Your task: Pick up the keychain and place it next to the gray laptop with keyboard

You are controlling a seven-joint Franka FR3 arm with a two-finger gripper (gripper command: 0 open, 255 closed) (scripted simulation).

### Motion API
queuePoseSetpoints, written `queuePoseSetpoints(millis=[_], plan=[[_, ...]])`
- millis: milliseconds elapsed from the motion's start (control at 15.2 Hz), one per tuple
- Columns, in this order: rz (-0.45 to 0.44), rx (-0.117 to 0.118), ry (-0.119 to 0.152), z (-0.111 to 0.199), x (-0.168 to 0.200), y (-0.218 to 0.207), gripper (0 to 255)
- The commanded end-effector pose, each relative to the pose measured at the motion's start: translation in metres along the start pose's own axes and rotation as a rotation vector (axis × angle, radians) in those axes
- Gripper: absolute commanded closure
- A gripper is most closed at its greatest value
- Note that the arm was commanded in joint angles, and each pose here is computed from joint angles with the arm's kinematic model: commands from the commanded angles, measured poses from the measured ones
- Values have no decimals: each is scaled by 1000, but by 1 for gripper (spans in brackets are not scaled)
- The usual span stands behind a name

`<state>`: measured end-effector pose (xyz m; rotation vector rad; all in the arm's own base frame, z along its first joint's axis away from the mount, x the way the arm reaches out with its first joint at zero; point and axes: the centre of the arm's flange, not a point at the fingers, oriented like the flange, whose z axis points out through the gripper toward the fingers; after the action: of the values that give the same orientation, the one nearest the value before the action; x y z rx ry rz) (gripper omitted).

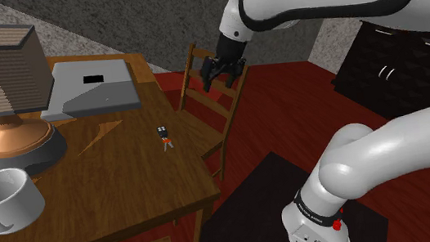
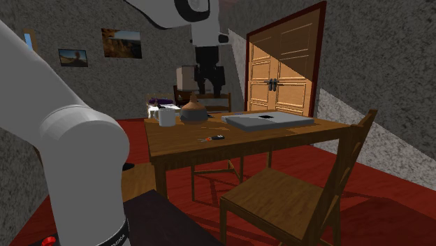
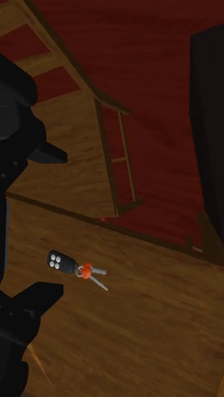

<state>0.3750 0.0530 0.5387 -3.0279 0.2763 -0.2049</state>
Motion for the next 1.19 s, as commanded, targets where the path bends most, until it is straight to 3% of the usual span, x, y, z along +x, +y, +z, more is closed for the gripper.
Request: queuePoseSetpoints(millis=[0,990,1122], plan=[[14,-5,4,20,5,-17,0],[110,-51,20,183,59,-121,0],[111,-52,21,190,60,-122,0]])
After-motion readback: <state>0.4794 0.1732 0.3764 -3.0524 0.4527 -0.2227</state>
